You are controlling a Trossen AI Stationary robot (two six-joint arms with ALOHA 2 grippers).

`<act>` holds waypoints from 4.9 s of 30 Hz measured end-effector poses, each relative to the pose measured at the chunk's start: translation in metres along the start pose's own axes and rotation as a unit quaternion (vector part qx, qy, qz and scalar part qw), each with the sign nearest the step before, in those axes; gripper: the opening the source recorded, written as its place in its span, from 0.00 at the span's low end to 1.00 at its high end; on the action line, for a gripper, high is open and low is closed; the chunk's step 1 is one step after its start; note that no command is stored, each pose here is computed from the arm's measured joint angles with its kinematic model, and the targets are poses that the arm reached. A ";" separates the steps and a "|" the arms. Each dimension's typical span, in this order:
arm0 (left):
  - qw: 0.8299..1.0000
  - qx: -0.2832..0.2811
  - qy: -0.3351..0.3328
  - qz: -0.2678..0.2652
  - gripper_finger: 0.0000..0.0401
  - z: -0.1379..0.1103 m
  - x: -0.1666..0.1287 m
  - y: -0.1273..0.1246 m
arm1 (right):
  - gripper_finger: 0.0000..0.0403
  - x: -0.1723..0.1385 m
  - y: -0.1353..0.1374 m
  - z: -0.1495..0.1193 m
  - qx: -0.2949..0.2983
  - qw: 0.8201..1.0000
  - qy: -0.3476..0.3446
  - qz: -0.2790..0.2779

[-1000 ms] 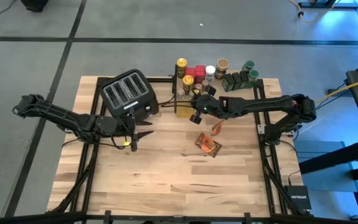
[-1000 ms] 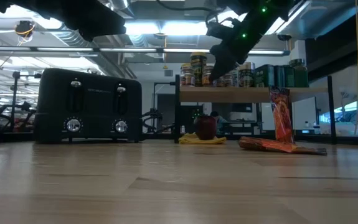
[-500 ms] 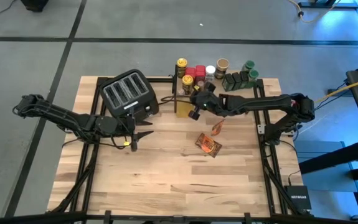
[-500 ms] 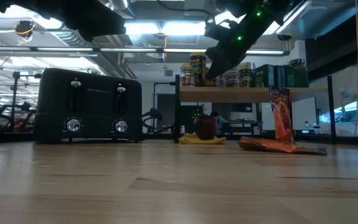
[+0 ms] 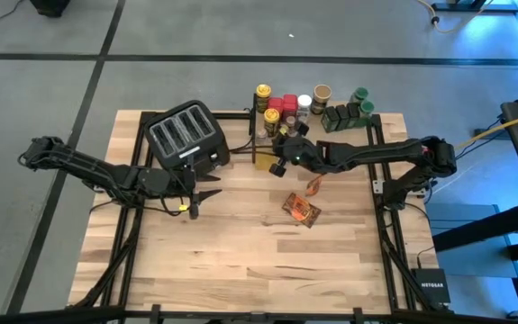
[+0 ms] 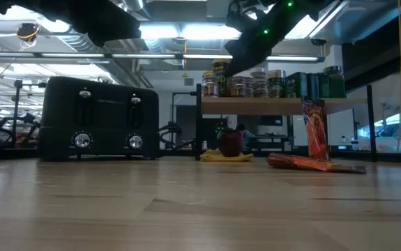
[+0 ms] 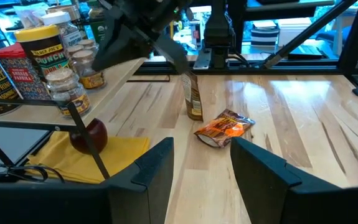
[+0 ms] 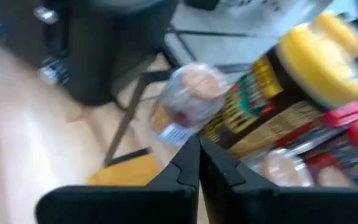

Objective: Shelf spices
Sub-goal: Adjust the seasoning bottles on the shelf, then put the orange seasoning pack on the shelf

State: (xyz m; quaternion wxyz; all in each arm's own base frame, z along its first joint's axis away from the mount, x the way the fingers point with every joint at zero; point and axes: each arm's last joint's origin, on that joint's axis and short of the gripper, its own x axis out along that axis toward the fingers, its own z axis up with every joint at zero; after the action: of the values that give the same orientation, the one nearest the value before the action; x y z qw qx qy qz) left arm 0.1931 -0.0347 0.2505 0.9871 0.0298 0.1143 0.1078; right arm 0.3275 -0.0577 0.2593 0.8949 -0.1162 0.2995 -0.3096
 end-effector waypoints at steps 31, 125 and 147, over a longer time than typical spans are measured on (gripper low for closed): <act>1.000 0.002 0.000 0.000 0.38 0.000 0.000 0.000 | 0.03 0.025 -0.019 0.005 0.010 0.997 -0.040 -0.062; 1.000 -0.001 0.014 0.001 0.38 -0.003 0.000 0.000 | 0.03 0.033 0.024 0.001 -0.050 0.995 -0.049 -0.070; 1.000 -0.018 0.015 0.001 0.38 -0.003 0.000 0.000 | 0.03 -0.103 0.125 -0.010 -0.036 0.990 -0.071 0.115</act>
State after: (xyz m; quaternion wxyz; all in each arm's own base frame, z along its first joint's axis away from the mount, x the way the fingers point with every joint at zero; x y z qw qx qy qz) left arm 0.1924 -0.0346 0.2475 0.9857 0.0104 0.1268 0.1108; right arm 0.3173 0.1040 0.2499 0.9386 -0.1350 0.2580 -0.1850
